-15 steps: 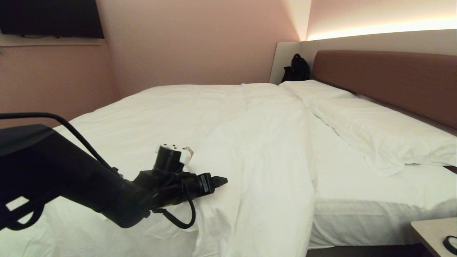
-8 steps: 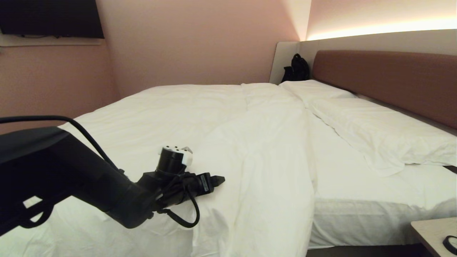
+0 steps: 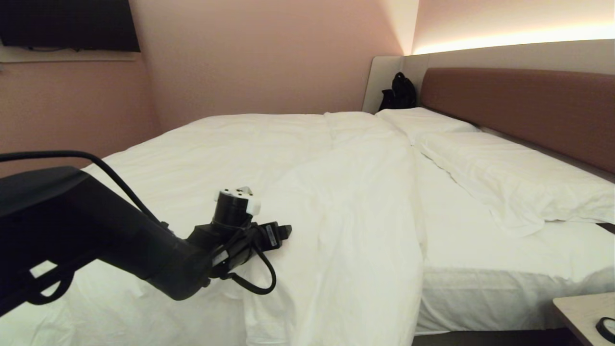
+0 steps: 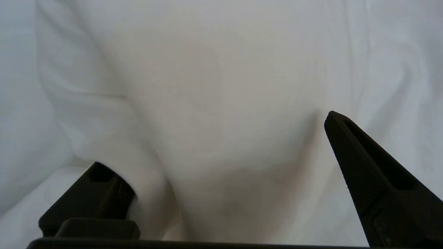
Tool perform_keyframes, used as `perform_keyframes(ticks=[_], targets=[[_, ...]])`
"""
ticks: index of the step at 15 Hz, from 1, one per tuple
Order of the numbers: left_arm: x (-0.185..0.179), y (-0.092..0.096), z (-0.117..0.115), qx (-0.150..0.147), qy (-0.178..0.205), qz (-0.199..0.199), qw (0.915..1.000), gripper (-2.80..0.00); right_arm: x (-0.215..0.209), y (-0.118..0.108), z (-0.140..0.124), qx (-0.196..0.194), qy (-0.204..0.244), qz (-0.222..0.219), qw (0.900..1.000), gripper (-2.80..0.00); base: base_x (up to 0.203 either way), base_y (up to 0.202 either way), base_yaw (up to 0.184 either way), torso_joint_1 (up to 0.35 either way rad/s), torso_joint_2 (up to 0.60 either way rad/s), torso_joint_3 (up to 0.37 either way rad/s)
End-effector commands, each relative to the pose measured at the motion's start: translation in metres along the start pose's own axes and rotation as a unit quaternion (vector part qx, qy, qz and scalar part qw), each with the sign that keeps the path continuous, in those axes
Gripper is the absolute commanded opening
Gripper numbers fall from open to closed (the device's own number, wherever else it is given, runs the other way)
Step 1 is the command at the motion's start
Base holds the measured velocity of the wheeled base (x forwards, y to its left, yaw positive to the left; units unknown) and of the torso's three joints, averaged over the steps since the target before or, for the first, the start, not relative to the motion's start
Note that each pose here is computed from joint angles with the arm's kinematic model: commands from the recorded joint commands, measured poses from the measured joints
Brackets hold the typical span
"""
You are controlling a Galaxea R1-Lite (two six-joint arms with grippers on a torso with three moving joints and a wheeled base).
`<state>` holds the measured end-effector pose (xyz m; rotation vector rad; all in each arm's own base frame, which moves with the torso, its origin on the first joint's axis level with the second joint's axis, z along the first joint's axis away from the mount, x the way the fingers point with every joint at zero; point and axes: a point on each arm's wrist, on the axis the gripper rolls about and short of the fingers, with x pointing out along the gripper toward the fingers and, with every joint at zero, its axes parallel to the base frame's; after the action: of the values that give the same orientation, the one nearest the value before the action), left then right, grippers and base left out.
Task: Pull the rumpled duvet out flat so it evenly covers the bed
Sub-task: Flatten the corners of the folded blanket
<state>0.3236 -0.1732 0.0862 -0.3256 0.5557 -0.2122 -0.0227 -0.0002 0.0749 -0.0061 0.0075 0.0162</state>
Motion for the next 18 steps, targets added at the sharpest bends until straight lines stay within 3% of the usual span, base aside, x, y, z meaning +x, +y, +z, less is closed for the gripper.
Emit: perform_keyframes(ticks=[1,8,18], targets=[[0.001,-0.001,0.0,0.003,-0.006,0.008,0.9999,0.0,0.0,0.0,0.0,0.0,0.0,0.0,1.0,-2.8,0.0,0.0,0.0,0.0,0.0,0.0],[0.009,-0.002,0.0,0.012,-0.015,0.022,0.9996,0.0,0.0,0.0,0.0,0.0,0.0,0.0,1.0,-2.8,0.0,0.0,0.0,0.0,0.0,0.0],[0.019,-0.012,0.016,0.009,-0.035,0.012,0.9993,0.0,0.0,0.0,0.0,-0.001,0.0,0.0,1.0,-2.8,0.0,0.0,0.0,0.0,0.0,0.0]])
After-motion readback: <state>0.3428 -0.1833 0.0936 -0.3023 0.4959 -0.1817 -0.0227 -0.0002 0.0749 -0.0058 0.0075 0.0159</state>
